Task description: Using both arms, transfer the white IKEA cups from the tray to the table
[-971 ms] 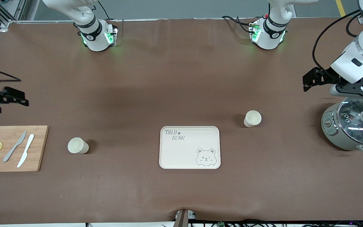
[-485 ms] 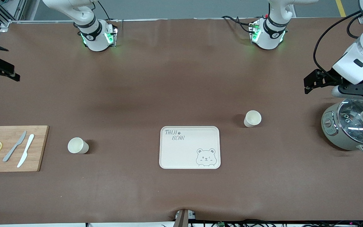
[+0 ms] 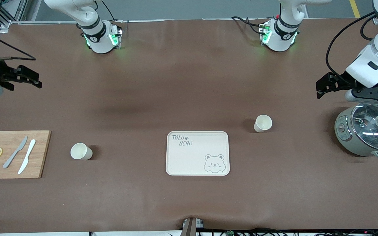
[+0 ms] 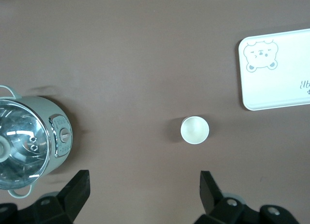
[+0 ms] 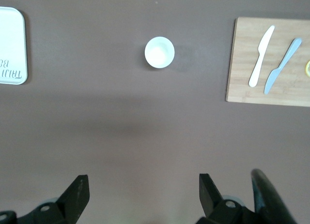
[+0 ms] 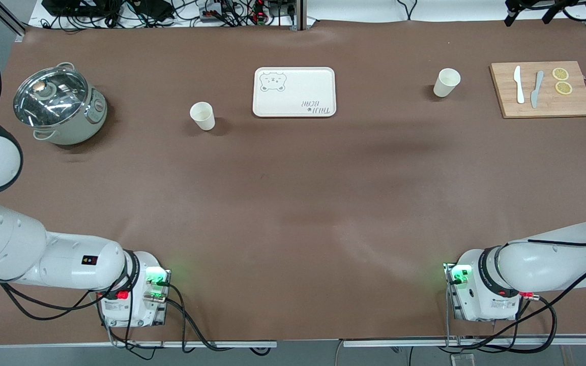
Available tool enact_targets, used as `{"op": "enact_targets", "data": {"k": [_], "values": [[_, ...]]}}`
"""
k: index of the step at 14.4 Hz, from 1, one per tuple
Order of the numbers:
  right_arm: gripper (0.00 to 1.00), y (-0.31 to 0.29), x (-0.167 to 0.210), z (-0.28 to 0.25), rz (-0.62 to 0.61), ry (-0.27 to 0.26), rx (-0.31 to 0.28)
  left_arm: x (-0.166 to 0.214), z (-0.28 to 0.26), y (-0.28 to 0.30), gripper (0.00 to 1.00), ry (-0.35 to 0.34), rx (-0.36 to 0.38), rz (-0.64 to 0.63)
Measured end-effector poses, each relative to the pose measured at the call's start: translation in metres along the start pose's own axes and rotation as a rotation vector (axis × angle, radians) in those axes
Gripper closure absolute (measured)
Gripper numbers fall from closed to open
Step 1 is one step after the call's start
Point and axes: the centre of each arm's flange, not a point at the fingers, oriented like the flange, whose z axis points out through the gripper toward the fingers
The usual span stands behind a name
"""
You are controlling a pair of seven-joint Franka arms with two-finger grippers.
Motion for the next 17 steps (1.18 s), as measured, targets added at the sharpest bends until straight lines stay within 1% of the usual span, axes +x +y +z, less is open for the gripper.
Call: {"op": "enact_targets", "data": {"k": [1,3,9,14,17], "values": [[0.00,-0.003,-0.001,-0.004,-0.005,0.009,-0.011,0.000,0.000,0.000,0.00,0.002,0.000,0.000],[0.00,-0.001,-0.001,-0.002,-0.003,0.009,-0.022,0.001,-0.001,0.000,0.00,0.006,0.000,0.000],[0.00,0.002,0.000,0.004,0.001,0.001,-0.024,0.004,-0.004,-0.001,0.00,0.039,-0.001,-0.003],[0.00,0.010,-0.001,0.018,0.018,-0.025,-0.023,0.005,-0.004,-0.002,0.00,0.043,-0.001,-0.003],[0.00,0.024,-0.002,0.021,0.047,-0.028,-0.028,0.005,-0.004,-0.002,0.00,0.046,-0.001,-0.003]]}}
